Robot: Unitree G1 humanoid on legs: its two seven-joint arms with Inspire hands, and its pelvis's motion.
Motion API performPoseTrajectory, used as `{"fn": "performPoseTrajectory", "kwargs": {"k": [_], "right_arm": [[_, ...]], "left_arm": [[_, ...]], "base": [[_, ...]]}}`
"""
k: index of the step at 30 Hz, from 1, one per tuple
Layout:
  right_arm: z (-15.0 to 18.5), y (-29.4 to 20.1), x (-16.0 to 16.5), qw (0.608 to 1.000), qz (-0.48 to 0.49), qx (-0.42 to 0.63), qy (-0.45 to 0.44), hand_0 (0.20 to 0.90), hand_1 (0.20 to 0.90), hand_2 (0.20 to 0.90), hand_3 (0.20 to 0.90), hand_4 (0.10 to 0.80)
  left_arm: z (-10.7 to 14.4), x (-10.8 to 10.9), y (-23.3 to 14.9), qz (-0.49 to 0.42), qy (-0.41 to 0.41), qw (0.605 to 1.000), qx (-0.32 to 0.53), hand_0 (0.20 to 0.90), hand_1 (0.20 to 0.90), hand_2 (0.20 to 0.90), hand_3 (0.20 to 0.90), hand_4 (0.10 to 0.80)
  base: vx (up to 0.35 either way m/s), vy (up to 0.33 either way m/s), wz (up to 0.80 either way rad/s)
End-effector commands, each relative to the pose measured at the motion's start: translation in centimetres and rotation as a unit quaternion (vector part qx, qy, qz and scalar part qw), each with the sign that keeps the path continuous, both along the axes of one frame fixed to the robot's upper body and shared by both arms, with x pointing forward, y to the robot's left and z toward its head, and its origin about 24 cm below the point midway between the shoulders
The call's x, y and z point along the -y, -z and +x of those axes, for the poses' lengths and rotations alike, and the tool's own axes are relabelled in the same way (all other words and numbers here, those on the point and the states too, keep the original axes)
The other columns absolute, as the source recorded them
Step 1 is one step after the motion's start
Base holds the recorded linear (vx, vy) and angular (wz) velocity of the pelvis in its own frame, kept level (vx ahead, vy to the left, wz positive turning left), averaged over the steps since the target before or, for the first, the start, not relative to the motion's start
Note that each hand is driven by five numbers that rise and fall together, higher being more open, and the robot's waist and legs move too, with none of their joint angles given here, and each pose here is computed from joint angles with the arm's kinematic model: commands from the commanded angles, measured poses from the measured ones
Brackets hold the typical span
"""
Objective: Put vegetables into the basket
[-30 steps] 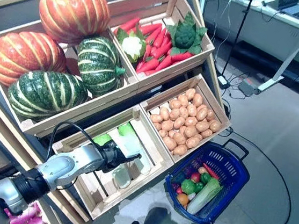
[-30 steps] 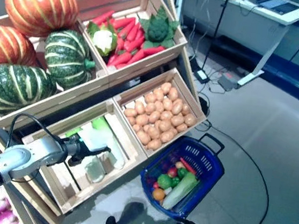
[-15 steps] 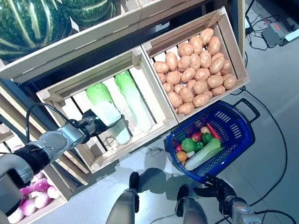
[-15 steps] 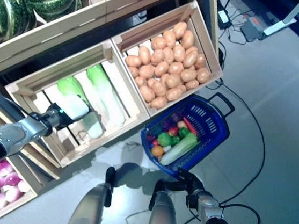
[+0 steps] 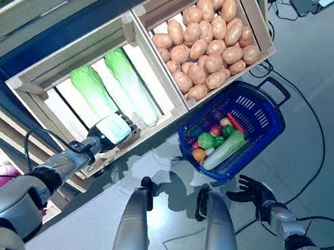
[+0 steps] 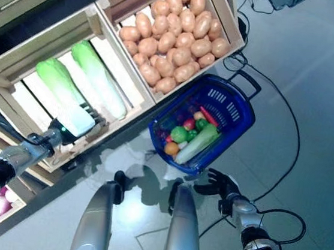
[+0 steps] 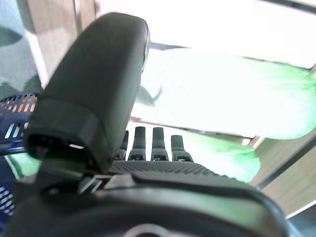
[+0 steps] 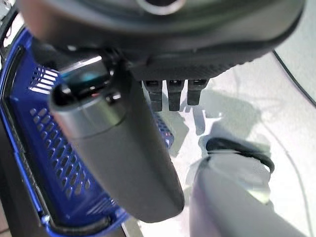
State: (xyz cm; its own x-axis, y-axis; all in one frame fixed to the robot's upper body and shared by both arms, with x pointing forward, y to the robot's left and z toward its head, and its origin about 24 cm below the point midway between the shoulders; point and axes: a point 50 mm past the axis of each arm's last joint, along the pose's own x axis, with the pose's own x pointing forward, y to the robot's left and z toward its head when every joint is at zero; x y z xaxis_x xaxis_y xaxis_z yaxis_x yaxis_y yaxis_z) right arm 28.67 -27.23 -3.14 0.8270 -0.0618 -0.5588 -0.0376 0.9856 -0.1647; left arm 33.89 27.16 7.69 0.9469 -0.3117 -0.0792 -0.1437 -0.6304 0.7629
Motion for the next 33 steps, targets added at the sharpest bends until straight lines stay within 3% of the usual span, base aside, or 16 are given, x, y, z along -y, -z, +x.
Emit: {"fn": "performPoseTrajectory", "kwargs": {"k": [1,18,33], "right_arm": [[1.1,-2.5,1.5,0.998,0.001,0.056,0.031,0.900,0.900,0.900,0.900,0.800],[1.7,-5.7,3.5,0.990,0.031,0.121,0.072,0.900,0.900,0.900,0.900,0.800],[1.3,-7.5,5.3,0.983,0.034,0.158,0.087,0.900,0.900,0.900,0.900,0.800]], "left_arm": [[1.5,-0.4,-4.9,-0.007,0.022,0.993,0.118,0.900,0.900,0.900,0.900,0.800],[2.5,-1.3,-8.4,0.056,0.007,0.980,0.190,0.900,0.900,0.900,0.900,0.800],[2.2,-4.2,-11.4,0.106,-0.084,0.960,0.245,0.900,0.900,0.900,0.900,0.800]], "base": [[-0.009,0.048,0.06],[-0.025,0.045,0.01],[-0.012,0.016,0.00]]}}
